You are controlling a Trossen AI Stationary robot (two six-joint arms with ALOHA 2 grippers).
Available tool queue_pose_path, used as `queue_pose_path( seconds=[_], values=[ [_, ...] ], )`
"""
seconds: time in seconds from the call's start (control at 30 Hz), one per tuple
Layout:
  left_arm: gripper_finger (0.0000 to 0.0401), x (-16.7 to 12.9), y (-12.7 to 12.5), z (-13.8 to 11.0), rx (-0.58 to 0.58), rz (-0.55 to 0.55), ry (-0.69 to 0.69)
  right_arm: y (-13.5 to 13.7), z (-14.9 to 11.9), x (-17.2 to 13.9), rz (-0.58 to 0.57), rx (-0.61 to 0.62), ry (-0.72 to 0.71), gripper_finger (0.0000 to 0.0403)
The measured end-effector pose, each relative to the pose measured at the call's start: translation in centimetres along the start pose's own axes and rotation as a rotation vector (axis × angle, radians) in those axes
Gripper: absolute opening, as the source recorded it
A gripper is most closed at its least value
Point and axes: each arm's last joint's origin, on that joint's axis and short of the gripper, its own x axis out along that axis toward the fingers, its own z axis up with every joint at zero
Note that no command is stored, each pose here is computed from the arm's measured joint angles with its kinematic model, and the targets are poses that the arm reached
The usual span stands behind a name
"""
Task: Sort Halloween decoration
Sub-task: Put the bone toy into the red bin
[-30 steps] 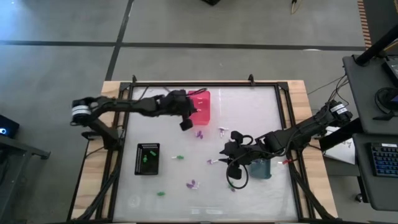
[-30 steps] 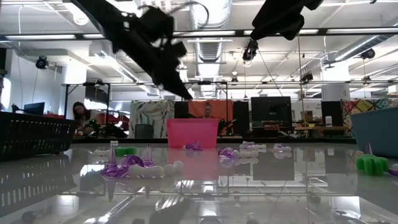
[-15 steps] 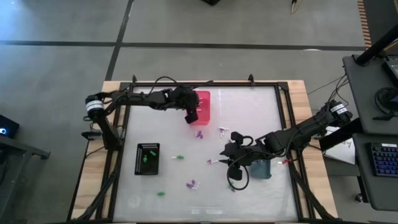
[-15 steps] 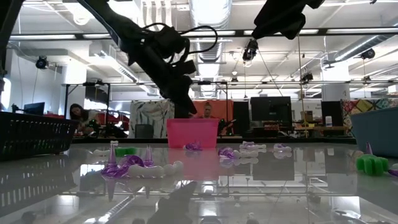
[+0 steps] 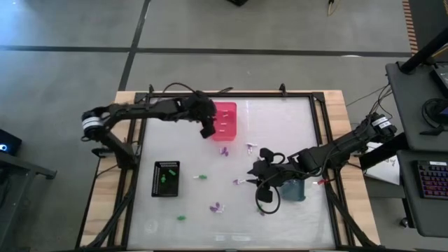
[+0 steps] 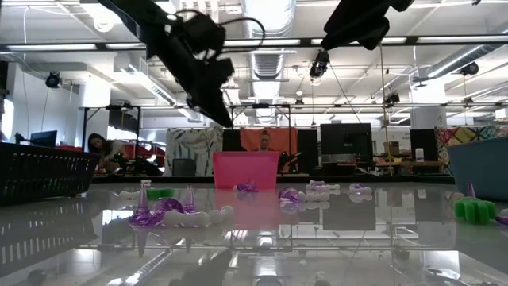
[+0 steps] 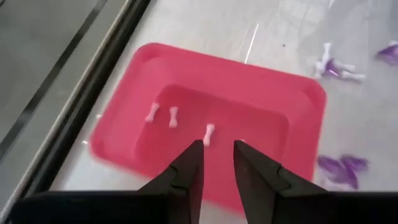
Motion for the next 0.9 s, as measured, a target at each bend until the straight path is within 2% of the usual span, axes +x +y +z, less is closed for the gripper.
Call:
queue_pose_path(
  seconds=[0.23,0.4,0.67,0.9],
  values=[
    [0.0071,-5.0,3.6,-0.8,-0.056,0.111,0.041,0.0,0.0,0.0,-0.014,-0.003,-0.006,0.0128],
    [0.007,-6.5,7.8,-2.7,-0.219,0.215,0.106,0.0,0.0,0.0,-0.014,-0.007,-0.006,0.0128],
    [0.0055,-5.9,13.7,-7.0,-0.491,0.331,0.289,0.0,0.0,0.0,-0.014,-0.022,-0.006,0.0128],
    [0.0054,-4.1,15.5,-9.0,-0.565,0.354,0.388,-0.1,0.0,0.0,-0.015,-0.049,-0.006,0.0128]
  ],
)
